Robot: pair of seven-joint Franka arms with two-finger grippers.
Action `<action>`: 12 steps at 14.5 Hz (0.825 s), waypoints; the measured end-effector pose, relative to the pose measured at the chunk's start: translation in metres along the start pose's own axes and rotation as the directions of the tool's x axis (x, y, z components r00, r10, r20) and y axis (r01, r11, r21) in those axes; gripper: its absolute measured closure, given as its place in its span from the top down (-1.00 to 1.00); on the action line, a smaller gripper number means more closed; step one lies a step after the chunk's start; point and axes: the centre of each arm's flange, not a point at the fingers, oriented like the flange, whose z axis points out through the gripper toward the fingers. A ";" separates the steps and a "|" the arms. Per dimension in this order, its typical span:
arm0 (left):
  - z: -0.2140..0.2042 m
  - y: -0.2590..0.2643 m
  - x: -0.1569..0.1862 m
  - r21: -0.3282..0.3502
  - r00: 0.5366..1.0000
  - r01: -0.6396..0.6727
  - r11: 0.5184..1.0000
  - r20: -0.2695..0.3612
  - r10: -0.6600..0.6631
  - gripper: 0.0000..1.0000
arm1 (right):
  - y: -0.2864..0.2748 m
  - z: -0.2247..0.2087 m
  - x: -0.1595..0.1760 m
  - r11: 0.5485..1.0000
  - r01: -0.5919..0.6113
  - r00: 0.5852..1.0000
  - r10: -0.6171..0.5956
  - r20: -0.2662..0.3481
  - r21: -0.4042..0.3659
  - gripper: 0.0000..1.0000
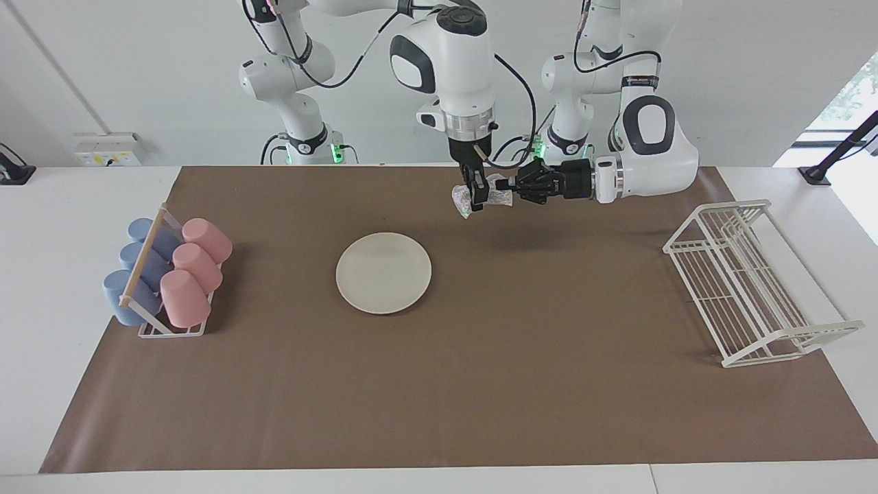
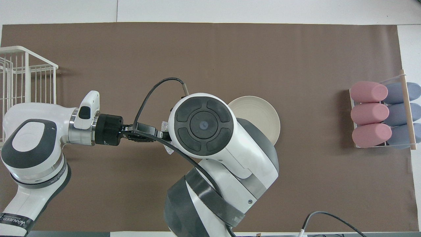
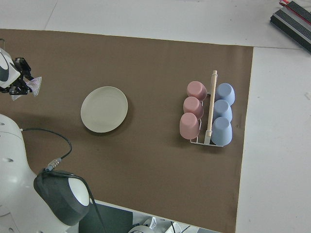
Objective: Wipe plate with sponge
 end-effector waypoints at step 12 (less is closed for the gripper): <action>-0.047 0.009 0.008 0.321 0.986 0.165 0.933 -0.080 -0.147 -0.90 | 0.014 -0.073 0.130 0.876 0.478 0.872 -0.481 -0.090 -0.055 1.00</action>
